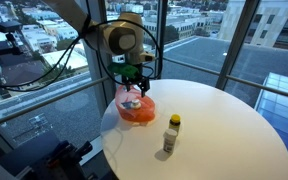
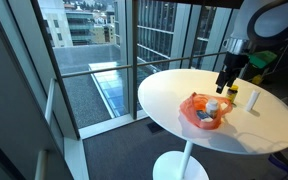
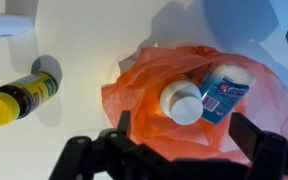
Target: Pick up the pill bottle, then put it directly on the table
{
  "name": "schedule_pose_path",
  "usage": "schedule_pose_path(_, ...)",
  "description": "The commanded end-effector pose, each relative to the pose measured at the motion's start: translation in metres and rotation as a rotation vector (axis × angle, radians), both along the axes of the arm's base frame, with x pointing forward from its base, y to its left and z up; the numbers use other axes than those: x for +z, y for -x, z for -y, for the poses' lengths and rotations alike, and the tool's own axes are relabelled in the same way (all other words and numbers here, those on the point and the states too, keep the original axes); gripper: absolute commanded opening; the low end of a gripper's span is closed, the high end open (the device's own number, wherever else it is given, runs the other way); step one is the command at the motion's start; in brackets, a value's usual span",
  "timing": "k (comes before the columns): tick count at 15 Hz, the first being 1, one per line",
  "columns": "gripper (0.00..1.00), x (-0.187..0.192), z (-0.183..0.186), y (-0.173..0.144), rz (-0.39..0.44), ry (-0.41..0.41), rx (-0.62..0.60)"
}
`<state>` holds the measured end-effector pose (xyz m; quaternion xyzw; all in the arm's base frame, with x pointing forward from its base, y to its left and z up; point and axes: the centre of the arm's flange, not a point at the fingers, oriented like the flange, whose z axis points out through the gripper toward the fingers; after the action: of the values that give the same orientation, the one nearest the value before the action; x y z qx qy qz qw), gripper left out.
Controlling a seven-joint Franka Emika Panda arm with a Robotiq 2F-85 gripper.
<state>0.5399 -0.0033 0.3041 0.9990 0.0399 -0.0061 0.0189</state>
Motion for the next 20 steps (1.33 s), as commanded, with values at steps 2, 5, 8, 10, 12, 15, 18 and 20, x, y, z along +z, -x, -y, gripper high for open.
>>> schedule_pose_path(2, 1.0, -0.035, -0.008, -0.032, -0.021, 0.005, 0.024)
schedule_pose_path(5, 1.0, -0.052, -0.012, -0.039, -0.046, 0.0, 0.033)
schedule_pose_path(8, 1.0, -0.062, -0.015, -0.045, -0.063, 0.005, 0.037)
schedule_pose_path(10, 0.82, -0.066, -0.017, -0.046, -0.071, 0.006, 0.04)
schedule_pose_path(12, 0.69, -0.069, -0.017, -0.048, -0.079, 0.009, 0.037)
schedule_pose_path(15, 0.61, -0.07, -0.016, -0.05, -0.086, 0.008, 0.036)
schedule_pose_path(18, 0.46, -0.066, -0.017, -0.049, -0.092, 0.011, 0.035)
schedule_pose_path(20, 0.26, -0.061, -0.017, -0.047, -0.096, 0.015, 0.034)
